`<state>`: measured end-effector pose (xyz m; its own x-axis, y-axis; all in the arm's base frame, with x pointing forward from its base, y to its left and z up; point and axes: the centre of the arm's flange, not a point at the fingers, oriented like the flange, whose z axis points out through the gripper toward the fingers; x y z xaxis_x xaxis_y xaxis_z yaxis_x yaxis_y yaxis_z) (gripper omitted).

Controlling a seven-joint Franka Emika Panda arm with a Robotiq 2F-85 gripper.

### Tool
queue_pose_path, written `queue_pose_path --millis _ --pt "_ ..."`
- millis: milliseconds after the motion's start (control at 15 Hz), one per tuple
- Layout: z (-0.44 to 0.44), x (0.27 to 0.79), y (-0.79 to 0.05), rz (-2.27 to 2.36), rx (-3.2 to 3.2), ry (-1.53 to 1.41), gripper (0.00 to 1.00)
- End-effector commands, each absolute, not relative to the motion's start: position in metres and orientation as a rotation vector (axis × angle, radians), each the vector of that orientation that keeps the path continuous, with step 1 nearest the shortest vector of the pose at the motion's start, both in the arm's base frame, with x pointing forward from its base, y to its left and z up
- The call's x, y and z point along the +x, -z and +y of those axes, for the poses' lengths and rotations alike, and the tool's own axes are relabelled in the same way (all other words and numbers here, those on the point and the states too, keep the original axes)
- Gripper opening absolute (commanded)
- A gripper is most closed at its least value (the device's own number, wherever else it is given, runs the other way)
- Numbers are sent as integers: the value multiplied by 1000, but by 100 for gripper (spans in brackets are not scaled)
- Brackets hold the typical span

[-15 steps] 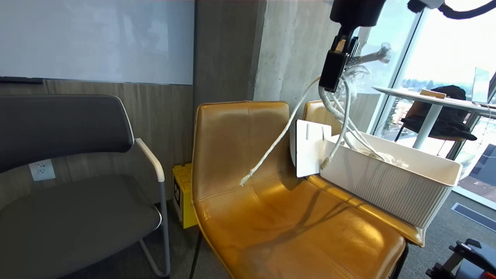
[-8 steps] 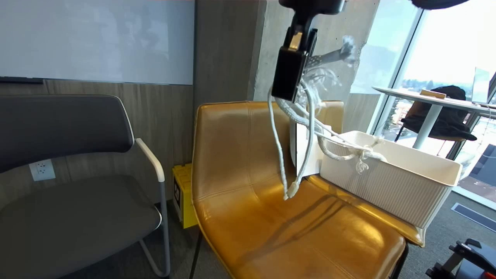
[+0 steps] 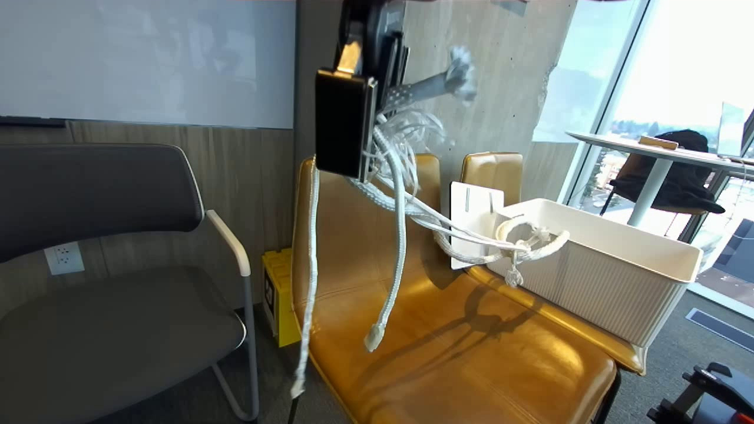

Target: Put the ropes in the basket, then remove them out of the basket

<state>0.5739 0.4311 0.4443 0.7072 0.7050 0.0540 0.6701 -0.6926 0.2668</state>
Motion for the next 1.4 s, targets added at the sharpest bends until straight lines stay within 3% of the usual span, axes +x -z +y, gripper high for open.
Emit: queue_pose_path --millis 0,800,1067,1333 --pt "455 592 -457 1135 2678 -220 0" --pt "535 571 -444 1304 2616 -215 0" --pt "495 585 -440 1247 2623 -193 0" --pt "400 624 -438 1073 2658 -162 0"
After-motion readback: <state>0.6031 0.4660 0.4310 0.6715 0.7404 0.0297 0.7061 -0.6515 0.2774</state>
